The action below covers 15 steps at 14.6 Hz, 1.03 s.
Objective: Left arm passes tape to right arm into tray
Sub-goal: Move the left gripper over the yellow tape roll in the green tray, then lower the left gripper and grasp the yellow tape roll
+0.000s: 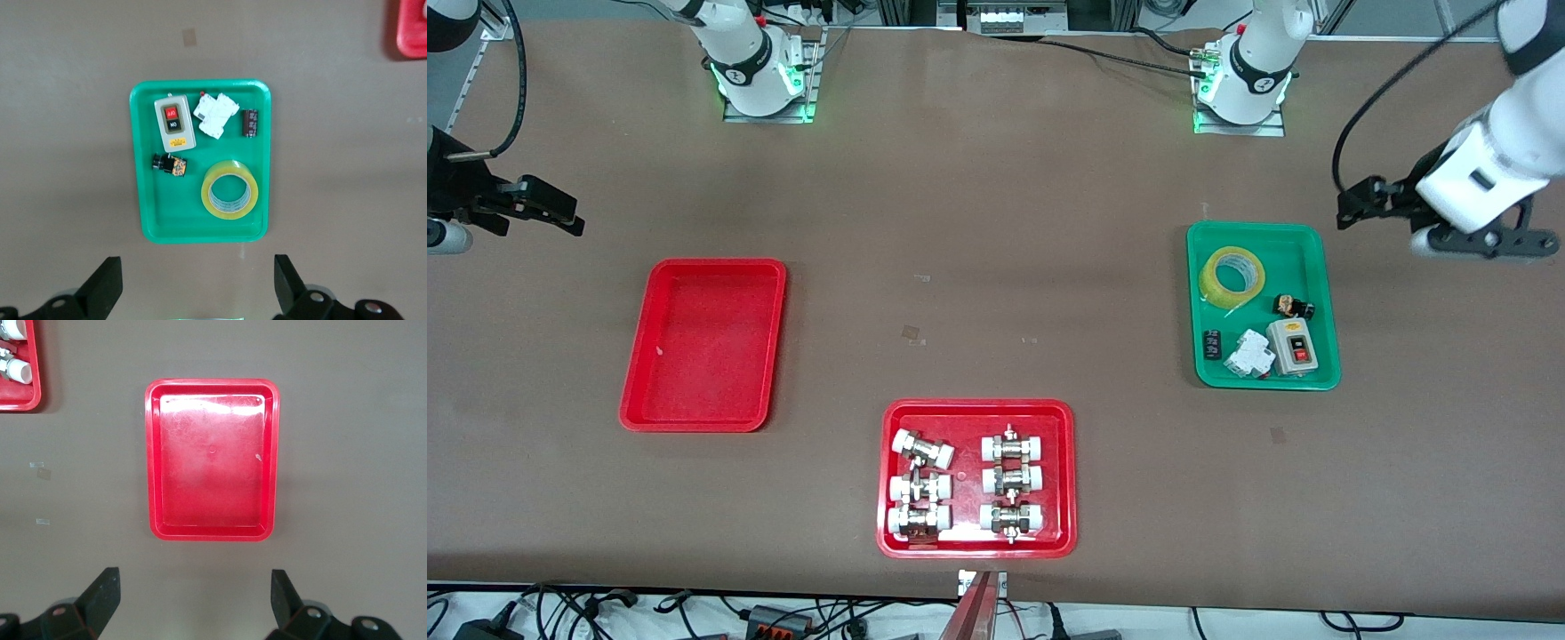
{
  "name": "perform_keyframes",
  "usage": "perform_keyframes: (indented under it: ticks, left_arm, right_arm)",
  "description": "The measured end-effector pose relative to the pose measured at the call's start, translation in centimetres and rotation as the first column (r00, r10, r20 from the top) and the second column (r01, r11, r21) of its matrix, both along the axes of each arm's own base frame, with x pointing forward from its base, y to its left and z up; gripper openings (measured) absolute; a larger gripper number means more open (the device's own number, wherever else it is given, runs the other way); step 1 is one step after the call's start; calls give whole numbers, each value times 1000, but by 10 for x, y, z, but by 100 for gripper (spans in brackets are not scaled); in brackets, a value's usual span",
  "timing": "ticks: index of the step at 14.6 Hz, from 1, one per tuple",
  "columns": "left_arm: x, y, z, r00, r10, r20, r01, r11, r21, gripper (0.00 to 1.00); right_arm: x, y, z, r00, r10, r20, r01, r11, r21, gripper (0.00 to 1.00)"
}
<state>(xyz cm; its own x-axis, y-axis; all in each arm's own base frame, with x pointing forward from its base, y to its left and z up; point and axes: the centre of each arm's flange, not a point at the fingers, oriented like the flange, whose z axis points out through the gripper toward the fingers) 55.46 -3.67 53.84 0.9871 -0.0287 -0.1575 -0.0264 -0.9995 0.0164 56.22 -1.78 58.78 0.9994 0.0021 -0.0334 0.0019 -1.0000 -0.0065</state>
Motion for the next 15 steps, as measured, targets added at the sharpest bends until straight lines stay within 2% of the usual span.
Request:
perform_keyframes:
  ticks: [4, 6, 9, 11, 13, 15]
  left_arm:
    - [25, -4, -77, 999, -6, -52, 6, 1000, -8, 100]
    - [25, -8, -129, 998, -10, -60, 9, 1000, -11, 100]
    - [-3, -9, -209, 995, -13, -99, 12, 1000, -8, 100]
    - [-23, -4, -247, 989, -4, -150, 3, 1000, -6, 100]
    - [-31, 5, -275, 981, 11, -195, -13, 1000, -6, 100]
    - [-35, 11, -295, 979, 24, -205, -26, 1000, -8, 100]
  right_arm:
    - [0, 0, 0, 1000, 0, 0, 0, 1000, 0, 100]
    - [0, 0, 0, 1000, 0, 0, 0, 1000, 0, 100]
    - [0, 0, -1, 1000, 0, -2, 0, 1000, 0, 100]
    - [2, 0, -5, 1000, 0, -10, 0, 1000, 0, 100]
    - [4, 0, -9, 1000, 0, -16, 0, 1000, 0, 100]
    - [4, 0, -9, 1000, 1, -16, -1, 1000, 0, 100]
